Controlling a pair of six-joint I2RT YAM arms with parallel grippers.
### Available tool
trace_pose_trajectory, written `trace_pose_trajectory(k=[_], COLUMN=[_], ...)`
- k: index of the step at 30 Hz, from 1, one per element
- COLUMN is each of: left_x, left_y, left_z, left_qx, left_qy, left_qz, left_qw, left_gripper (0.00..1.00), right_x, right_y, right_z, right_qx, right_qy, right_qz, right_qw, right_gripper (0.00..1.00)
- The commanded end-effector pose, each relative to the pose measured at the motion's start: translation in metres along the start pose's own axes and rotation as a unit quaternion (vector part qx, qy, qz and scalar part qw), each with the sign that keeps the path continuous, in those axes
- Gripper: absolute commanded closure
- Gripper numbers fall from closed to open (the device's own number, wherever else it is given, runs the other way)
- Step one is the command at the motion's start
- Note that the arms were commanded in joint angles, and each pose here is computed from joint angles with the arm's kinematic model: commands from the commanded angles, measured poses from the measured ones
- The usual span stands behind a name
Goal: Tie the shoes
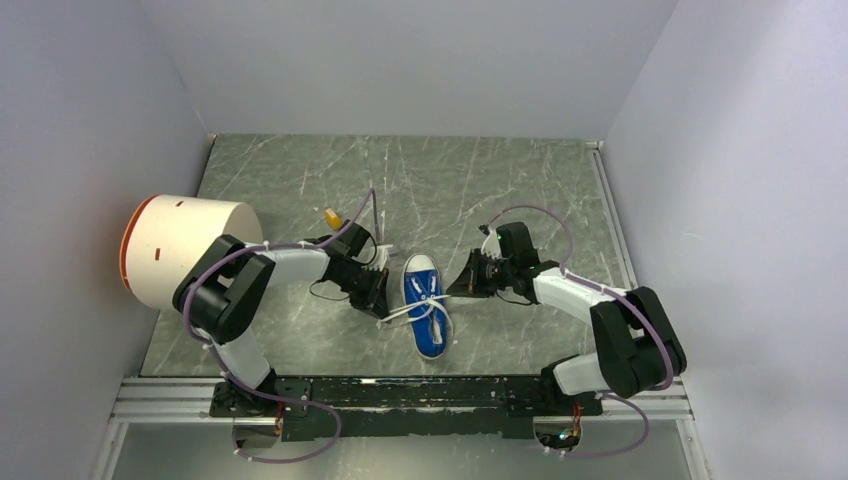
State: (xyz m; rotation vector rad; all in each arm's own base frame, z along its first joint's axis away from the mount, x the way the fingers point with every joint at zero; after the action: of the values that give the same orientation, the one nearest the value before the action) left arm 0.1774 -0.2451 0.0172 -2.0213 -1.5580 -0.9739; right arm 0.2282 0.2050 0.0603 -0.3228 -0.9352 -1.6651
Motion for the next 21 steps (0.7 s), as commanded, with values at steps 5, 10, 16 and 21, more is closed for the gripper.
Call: trace_pose_trajectory(k=[5,10,16,21], left_x=[0.008,0.011,0.024,0.054], left_y=[-0.037,-0.033,-0.015,0.011], left_z=[0.043,0.044,0.026,0.012], left_qx=[0.066,0.061,0.027,-0.005], left_qy=[0.11,0.118,0.103,0.131], left_qz=[0.037,0.025,-0.009,-0.079], left_qw=[0.991,0.991,0.994,0.988], left_gripper=[0.95,0.95,0.95,0.65], right_x=[0.004,0.003,0.013,0.04], right_y=[0.015,0.015,0.026,0.038], right_z=[-0.051,-0.052,-0.043,-0.041], right_qx=[-0.029,-0.028,-0.009,0.019], right_qy=[-0.053,-0.041,-0.043,-0.095], right_qz=[-0.049,-0.045,-0.058,-0.059], right_qw=[0.997,0.998,0.997,0.994], right_gripper=[1.0,1.0,1.0,0.83])
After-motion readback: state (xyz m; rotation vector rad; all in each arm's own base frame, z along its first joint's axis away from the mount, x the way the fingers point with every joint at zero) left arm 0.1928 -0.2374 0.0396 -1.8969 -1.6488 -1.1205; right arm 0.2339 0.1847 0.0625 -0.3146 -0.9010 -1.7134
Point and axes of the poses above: each gripper's point midway between its finger pads, its own x axis back along the fingers, its own z axis along the line the jaws close on, y = z × x, the point moved 1 cm from there along x, back along the fingers, and after that the axes turned 7 degrees about x, right-handed, at the moved point
